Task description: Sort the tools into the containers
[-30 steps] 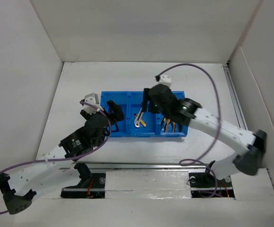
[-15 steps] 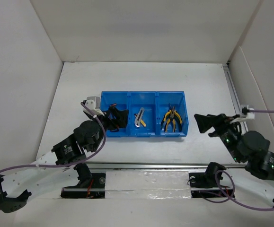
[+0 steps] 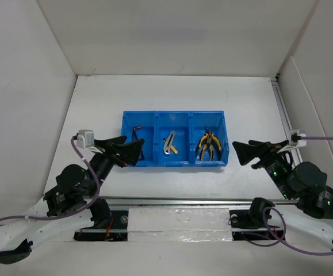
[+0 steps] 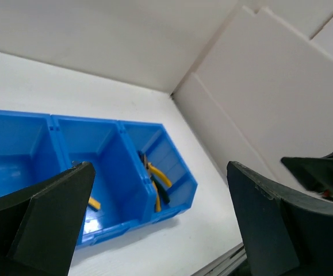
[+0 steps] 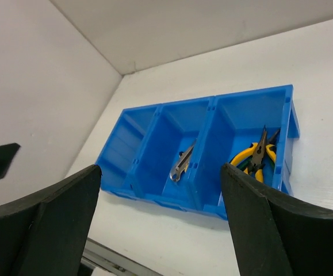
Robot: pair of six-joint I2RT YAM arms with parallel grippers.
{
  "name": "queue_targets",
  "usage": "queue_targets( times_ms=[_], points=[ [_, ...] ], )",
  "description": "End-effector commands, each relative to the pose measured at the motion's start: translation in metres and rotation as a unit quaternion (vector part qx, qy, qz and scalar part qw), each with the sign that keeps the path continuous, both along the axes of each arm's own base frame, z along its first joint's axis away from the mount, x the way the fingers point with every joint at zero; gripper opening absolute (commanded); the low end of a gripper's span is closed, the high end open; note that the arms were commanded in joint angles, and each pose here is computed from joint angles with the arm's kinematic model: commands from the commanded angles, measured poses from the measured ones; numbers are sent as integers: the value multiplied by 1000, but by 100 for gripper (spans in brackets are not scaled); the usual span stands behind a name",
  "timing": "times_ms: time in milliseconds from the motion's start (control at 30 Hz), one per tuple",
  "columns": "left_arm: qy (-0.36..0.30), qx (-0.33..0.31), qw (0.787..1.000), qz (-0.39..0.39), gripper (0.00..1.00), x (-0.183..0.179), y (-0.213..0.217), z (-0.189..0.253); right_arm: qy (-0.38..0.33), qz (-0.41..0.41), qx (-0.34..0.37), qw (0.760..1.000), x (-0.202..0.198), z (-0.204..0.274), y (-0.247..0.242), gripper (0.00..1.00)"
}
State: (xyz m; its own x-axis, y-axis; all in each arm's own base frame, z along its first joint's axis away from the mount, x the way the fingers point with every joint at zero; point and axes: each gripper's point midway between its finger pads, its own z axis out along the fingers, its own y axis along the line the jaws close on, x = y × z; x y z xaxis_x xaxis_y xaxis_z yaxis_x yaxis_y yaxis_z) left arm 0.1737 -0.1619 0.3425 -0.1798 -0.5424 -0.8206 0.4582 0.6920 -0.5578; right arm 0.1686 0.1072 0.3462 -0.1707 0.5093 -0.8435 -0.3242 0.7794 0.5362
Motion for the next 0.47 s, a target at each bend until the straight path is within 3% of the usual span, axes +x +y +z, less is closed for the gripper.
queue_targets(
  times_ms=[0, 433],
  points=[
    [-37, -47, 998, -8, 99, -7, 8, 21, -13, 6, 10, 1000, 0, 12, 4, 89],
    [-32, -42, 999, 0, 99, -5, 9, 19, -58, 63, 7, 996, -13, 24, 14, 88]
  ],
)
